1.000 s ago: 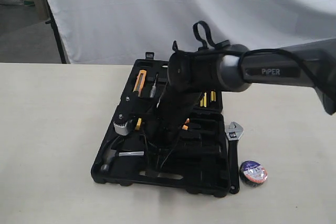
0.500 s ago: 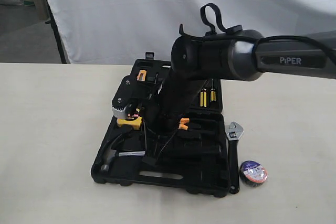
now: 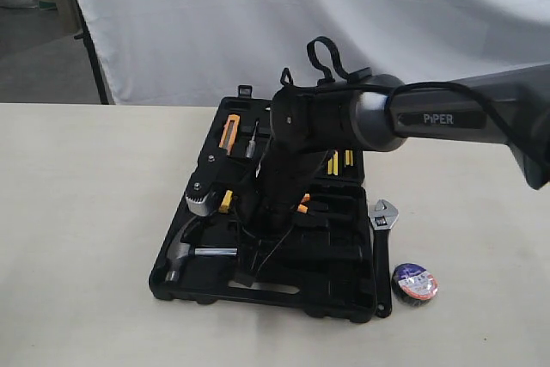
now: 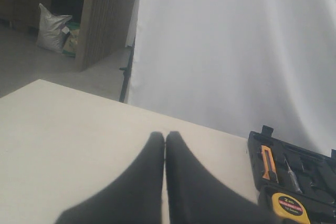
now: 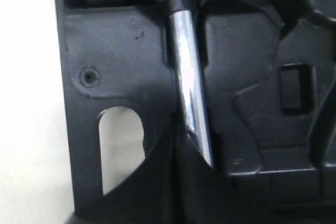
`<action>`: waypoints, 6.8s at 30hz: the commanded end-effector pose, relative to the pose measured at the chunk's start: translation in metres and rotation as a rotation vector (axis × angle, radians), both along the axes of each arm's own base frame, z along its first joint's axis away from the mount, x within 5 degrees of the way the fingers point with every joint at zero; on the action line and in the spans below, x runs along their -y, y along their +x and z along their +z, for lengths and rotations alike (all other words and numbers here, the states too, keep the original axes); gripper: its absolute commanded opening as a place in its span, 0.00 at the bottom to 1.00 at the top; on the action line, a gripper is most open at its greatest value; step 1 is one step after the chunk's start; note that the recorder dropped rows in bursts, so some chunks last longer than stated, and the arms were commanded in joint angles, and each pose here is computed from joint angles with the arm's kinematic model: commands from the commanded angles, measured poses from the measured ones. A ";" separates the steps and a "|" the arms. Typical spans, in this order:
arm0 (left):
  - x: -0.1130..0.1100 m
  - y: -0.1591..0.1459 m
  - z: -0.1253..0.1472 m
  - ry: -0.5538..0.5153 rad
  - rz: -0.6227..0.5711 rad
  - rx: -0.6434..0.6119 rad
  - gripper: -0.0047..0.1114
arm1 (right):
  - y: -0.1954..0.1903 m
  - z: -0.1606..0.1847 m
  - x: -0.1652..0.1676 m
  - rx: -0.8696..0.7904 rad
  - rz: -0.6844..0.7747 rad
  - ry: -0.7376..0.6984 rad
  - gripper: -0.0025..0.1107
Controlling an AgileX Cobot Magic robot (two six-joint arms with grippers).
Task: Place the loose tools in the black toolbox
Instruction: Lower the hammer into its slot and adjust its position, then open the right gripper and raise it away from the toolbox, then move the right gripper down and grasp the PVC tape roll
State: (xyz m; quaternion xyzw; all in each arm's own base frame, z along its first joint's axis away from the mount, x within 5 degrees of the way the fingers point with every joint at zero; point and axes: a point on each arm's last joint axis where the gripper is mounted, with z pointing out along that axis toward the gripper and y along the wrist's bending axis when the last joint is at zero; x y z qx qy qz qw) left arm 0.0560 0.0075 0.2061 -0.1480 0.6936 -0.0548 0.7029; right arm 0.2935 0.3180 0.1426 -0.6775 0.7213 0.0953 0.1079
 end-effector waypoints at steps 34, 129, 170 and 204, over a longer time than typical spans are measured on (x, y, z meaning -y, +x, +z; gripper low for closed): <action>-0.001 -0.001 0.002 0.002 0.026 0.013 0.05 | 0.020 -0.019 0.026 -0.062 -0.109 -0.048 0.02; -0.001 -0.001 0.002 0.002 0.026 0.013 0.05 | 0.044 0.023 0.194 -0.078 -0.871 0.082 0.33; -0.001 -0.001 0.002 0.002 0.026 0.013 0.05 | -0.002 -0.022 0.198 -0.055 -0.704 -0.026 0.90; -0.001 -0.001 0.002 0.002 0.026 0.013 0.05 | -0.004 -0.009 0.203 -0.038 -0.680 -0.070 0.02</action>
